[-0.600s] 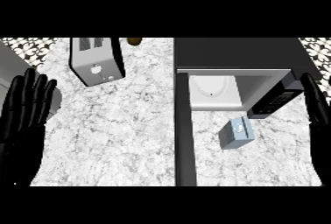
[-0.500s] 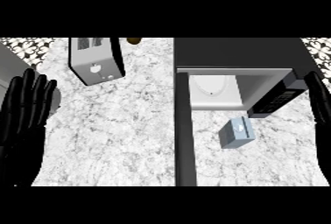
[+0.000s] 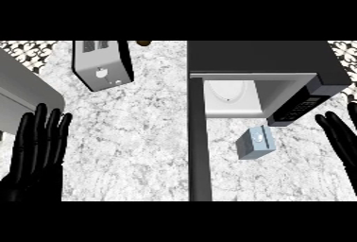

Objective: Pick up the milk, place it into the microwave and close the microwave

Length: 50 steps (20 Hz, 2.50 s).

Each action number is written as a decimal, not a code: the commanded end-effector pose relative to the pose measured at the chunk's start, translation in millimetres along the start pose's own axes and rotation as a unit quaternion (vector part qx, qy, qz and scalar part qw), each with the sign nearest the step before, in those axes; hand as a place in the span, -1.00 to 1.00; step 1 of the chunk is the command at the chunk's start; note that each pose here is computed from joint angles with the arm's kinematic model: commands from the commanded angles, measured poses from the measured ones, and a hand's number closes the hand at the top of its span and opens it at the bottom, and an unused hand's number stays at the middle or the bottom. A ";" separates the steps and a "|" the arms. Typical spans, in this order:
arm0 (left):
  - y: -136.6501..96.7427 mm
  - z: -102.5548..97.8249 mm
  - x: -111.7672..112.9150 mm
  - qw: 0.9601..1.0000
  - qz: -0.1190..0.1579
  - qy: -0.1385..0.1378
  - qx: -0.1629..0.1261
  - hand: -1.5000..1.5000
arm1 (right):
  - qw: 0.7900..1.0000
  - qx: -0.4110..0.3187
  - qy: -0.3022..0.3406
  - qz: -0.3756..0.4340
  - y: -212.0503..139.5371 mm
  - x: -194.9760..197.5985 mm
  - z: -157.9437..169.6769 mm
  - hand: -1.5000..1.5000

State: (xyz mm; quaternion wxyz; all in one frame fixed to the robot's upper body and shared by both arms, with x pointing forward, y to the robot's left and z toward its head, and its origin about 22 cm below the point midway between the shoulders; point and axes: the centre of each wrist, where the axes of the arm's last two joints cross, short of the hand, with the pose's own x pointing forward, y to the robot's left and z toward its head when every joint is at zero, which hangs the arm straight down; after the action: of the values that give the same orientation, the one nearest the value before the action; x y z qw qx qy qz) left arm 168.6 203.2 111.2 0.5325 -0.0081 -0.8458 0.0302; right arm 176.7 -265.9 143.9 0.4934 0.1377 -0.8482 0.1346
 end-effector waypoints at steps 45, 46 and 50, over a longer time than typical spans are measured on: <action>68.3 164.6 40.7 1.000 0.012 0.016 0.022 -1.00 | 0.984 -0.038 0.093 0.146 -25.6 -161.2 18.4 -1.00; 62.7 163.9 44.6 1.000 0.011 0.014 0.007 -1.00 | 0.983 -0.041 0.097 0.148 -29.2 -168.8 1.2 -1.00; 70.7 180.1 45.7 1.000 0.007 0.021 0.012 -1.00 | 0.985 -0.035 0.102 0.134 -24.9 -187.0 17.1 -1.00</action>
State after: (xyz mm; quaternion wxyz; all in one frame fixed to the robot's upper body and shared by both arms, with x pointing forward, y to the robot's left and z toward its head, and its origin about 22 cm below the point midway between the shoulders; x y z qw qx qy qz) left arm -7.4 265.7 71.3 0.5457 -0.0102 -0.8365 0.0483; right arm 252.2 -274.6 -11.0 0.5531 -0.0117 -0.8113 0.1891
